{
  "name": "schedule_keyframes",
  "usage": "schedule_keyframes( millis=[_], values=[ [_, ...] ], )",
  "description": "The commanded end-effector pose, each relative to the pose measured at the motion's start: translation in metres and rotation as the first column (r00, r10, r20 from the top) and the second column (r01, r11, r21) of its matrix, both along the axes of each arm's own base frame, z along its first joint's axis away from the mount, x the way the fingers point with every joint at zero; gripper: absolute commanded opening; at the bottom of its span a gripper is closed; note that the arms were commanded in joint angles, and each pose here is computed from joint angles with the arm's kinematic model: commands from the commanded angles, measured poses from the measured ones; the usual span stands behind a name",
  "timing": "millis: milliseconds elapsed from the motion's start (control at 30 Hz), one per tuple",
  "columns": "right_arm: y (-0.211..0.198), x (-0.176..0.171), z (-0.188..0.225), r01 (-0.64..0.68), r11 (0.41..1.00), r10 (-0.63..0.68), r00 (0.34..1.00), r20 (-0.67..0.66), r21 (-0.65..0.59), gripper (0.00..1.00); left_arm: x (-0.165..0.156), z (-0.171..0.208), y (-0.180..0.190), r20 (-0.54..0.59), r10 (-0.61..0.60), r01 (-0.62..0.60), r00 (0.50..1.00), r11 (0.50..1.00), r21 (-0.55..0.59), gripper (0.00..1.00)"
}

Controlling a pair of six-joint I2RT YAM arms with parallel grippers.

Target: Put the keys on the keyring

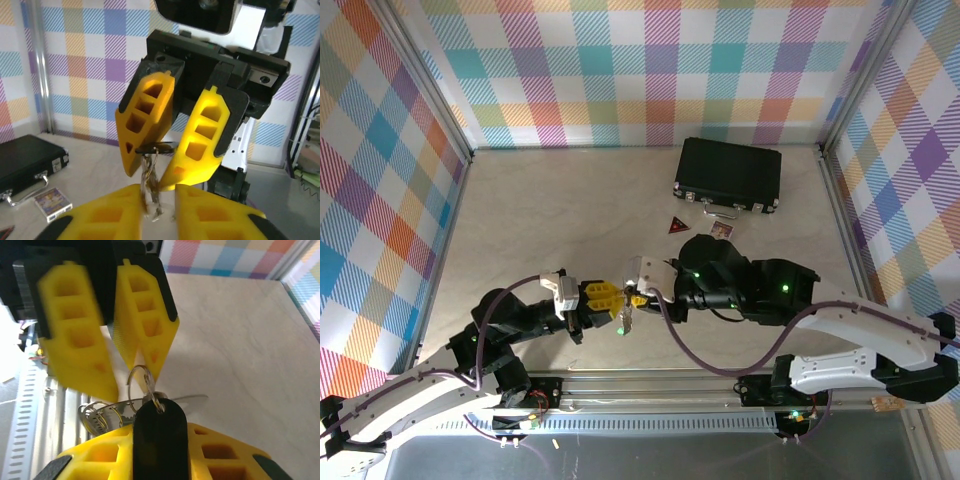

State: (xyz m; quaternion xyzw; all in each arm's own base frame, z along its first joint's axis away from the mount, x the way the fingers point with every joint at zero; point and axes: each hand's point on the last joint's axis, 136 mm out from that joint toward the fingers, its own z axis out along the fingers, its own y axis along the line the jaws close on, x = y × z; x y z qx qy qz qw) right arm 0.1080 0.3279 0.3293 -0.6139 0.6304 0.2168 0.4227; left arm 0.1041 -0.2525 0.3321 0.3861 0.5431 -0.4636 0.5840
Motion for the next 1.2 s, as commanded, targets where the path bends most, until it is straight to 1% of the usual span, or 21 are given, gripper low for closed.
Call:
schedule_keyframes(
  millis=[0, 33, 100, 133, 167, 233, 267, 400, 533, 567, 700, 833, 933, 1000, 1033, 1067, 1100, 1167],
  values=[
    [-0.002, 0.023, 0.004, 0.104, 0.994, -0.101, 0.992, 0.071, -0.040, 0.00, 0.015, -0.013, 0.007, -0.004, 0.102, -0.102, 0.995, 0.994, 0.037, 0.38],
    [-0.001, 0.028, 0.000, 0.122, 0.991, -0.117, 0.990, 0.074, -0.059, 0.00, 0.021, -0.017, 0.009, -0.014, 0.140, -0.139, 0.990, 0.989, 0.052, 0.43],
    [0.002, 0.037, -0.010, 0.142, 0.986, -0.139, 0.990, 0.037, -0.088, 0.00, 0.029, -0.027, 0.013, -0.033, 0.195, -0.191, 0.980, 0.978, 0.085, 0.53],
    [0.003, 0.042, -0.016, 0.152, 0.984, -0.152, 0.988, 0.013, -0.098, 0.00, 0.032, -0.031, 0.014, -0.045, 0.209, -0.204, 0.977, 0.974, 0.103, 0.69],
    [0.004, 0.049, -0.021, 0.165, 0.981, -0.167, 0.986, -0.014, -0.103, 0.00, 0.034, -0.037, 0.015, -0.061, 0.225, -0.216, 0.973, 0.969, 0.122, 0.78],
    [0.006, 0.061, -0.031, 0.177, 0.979, -0.185, 0.980, -0.079, -0.100, 0.00, 0.041, -0.047, 0.021, -0.091, 0.276, -0.260, 0.957, 0.953, 0.153, 0.88],
    [0.006, 0.069, -0.037, 0.192, 0.976, -0.202, 0.974, -0.105, -0.103, 0.00, 0.043, -0.052, 0.023, -0.107, 0.295, -0.276, 0.950, 0.947, 0.164, 0.99],
    [0.015, 0.090, -0.054, 0.202, 0.975, -0.215, 0.963, -0.164, -0.093, 0.00, 0.049, -0.068, 0.033, -0.147, 0.359, -0.326, 0.922, 0.922, 0.210, 1.00],
    [0.024, 0.112, -0.070, 0.223, 0.971, -0.236, 0.946, -0.220, -0.084, 0.00, 0.064, -0.083, 0.056, -0.166, 0.500, -0.451, 0.850, 0.854, 0.262, 1.00],
    [0.026, 0.116, -0.073, 0.227, 0.971, -0.240, 0.943, -0.231, -0.082, 0.00, 0.065, -0.085, 0.059, -0.168, 0.513, -0.462, 0.842, 0.846, 0.265, 1.00],
    [0.032, 0.121, -0.081, 0.223, 0.971, -0.237, 0.937, -0.257, -0.082, 0.00, 0.063, -0.083, 0.066, -0.167, 0.521, -0.475, 0.837, 0.844, 0.250, 1.00],
    [0.029, 0.122, -0.081, 0.238, 0.969, -0.248, 0.927, -0.281, -0.068, 0.00, 0.062, -0.082, 0.067, -0.164, 0.518, -0.474, 0.840, 0.846, 0.245, 1.00],
    [0.020, 0.120, -0.078, 0.267, 0.963, -0.265, 0.915, -0.306, -0.035, 0.00, 0.065, -0.084, 0.070, -0.153, 0.543, -0.498, 0.826, 0.829, 0.256, 1.00],
    [0.012, 0.117, -0.078, 0.288, 0.957, -0.278, 0.911, -0.305, -0.012, 0.10, 0.069, -0.084, 0.073, -0.150, 0.566, -0.519, 0.811, 0.813, 0.263, 1.00],
    [0.005, 0.116, -0.078, 0.307, 0.952, -0.293, 0.909, -0.297, -0.001, 0.18, 0.071, -0.083, 0.075, -0.150, 0.578, -0.531, 0.802, 0.806, 0.264, 1.00],
    [-0.002, 0.116, -0.079, 0.334, 0.942, -0.317, 0.904, -0.286, 0.011, 0.27, 0.074, -0.083, 0.078, -0.150, 0.601, -0.554, 0.785, 0.789, 0.266, 1.00],
    [-0.009, 0.116, -0.081, 0.355, 0.935, -0.336, 0.901, -0.273, 0.020, 0.33, 0.078, -0.084, 0.082, -0.155, 0.632, -0.582, 0.759, 0.766, 0.274, 1.00],
    [-0.030, 0.119, -0.086, 0.437, 0.899, -0.412, 0.870, -0.269, 0.037, 0.49, 0.096, -0.089, 0.106, -0.171, 0.762, -0.707, 0.625, 0.645, 0.291, 1.00]
  ],
)
